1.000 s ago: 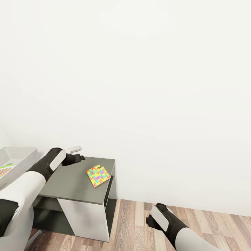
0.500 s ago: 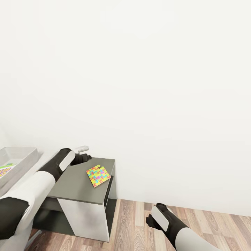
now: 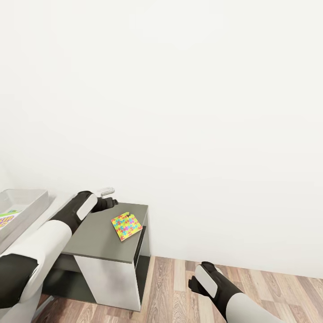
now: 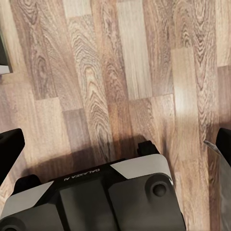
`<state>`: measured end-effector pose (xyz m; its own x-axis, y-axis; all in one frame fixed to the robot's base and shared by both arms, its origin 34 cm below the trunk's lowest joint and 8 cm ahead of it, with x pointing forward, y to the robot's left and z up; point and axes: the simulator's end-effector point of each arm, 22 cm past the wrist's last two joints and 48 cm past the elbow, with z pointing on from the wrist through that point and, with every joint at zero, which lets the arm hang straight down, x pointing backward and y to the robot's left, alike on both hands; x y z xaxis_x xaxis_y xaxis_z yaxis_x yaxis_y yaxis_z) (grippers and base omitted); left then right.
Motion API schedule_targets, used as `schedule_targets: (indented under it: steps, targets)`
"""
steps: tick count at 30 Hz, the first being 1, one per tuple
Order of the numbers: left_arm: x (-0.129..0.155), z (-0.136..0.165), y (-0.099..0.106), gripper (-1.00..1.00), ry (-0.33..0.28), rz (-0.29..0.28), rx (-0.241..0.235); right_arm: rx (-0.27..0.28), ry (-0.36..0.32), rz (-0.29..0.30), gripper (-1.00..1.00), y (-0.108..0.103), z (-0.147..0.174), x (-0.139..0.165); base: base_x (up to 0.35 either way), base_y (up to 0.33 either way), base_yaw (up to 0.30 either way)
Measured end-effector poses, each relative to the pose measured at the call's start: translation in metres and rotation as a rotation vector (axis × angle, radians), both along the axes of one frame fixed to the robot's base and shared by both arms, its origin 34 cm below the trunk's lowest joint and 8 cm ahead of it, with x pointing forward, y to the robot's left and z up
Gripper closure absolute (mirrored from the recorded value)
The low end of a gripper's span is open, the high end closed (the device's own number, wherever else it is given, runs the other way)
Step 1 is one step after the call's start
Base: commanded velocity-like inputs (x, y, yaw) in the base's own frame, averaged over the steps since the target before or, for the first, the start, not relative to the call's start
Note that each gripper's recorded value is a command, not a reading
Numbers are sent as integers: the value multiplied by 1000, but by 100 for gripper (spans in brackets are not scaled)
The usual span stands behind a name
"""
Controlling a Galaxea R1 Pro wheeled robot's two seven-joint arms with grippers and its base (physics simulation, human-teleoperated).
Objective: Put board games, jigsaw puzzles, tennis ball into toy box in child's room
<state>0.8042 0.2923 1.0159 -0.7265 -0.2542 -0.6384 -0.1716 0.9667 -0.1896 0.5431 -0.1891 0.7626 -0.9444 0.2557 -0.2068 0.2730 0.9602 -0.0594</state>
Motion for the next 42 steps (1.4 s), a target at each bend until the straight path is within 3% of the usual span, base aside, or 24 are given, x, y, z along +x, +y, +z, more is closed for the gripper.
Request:
schedule_targets:
  steps: [18, 42]
  targets:
    - [0, 0, 2, -100, 1, 3, 7, 3, 0, 1, -100, 1, 0, 0, 4, 0, 0]
    - [-1, 0, 3, -100, 2, 3, 10, 7, 18, 2, -100, 0, -2, -4, 101, 36, 0]
